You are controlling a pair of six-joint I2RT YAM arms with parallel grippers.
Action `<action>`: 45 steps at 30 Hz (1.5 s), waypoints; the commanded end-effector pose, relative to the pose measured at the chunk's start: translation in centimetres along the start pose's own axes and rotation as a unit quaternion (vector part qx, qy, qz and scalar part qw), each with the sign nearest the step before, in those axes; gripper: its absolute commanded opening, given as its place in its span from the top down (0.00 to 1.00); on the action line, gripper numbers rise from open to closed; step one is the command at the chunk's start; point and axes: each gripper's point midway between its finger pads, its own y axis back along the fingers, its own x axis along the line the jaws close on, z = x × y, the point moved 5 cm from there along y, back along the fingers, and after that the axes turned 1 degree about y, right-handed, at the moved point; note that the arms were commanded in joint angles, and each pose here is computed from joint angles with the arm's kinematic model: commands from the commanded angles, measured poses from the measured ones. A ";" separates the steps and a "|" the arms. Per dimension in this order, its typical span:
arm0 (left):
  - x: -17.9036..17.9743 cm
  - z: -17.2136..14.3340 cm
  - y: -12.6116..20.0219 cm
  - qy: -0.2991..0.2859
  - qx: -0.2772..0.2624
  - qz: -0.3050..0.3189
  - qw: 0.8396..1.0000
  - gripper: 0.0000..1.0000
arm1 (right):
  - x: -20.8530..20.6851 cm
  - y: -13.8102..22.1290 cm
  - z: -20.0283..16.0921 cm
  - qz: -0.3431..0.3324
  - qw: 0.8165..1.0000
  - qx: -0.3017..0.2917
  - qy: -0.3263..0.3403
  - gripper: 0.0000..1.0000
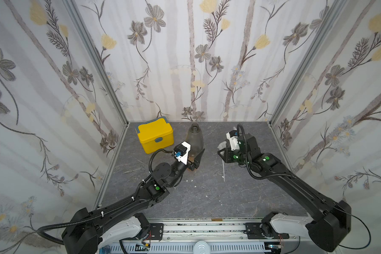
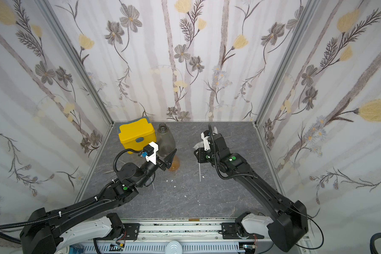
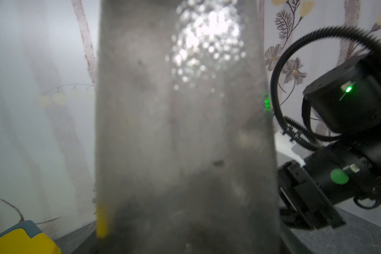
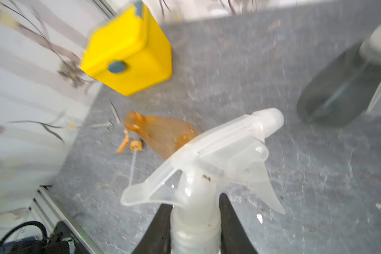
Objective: Attach spray nozzles to spray bottles
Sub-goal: Pick up the spray nozzle from the center of the board, then insert the spray nozzle into the spray bottle.
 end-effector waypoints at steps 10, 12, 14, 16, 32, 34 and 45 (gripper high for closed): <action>-2.5 -0.3 0.2 -0.007 -0.014 -0.083 0.996 0.28 | 14.4 16.2 15.8 0.185 0.886 -0.396 0.155 0.73; -2.8 -0.5 0.0 -0.008 -0.008 -0.088 0.996 0.28 | 15.7 17.4 16.9 0.198 0.873 -0.412 0.170 0.73; -3.0 -0.7 -0.1 -0.008 -0.003 -0.092 0.996 0.28 | 16.7 18.3 18.0 0.207 0.862 -0.426 0.179 0.73; -3.2 -0.8 -0.1 -0.007 -0.001 -0.096 0.995 0.28 | 18.1 18.6 18.3 0.227 0.854 -0.430 0.186 0.73; -3.6 -0.9 -0.1 -0.008 0.001 -0.097 0.995 0.28 | 18.1 14.6 15.9 0.219 0.880 -0.376 0.191 0.76; -3.7 -0.6 0.0 -0.008 -0.003 -0.099 0.995 0.28 | 17.7 13.9 15.2 0.214 0.884 -0.369 0.191 0.76; -3.3 -0.3 0.0 -0.001 -0.007 -0.085 0.996 0.28 | 17.2 10.7 9.5 0.252 0.897 -0.311 0.188 0.72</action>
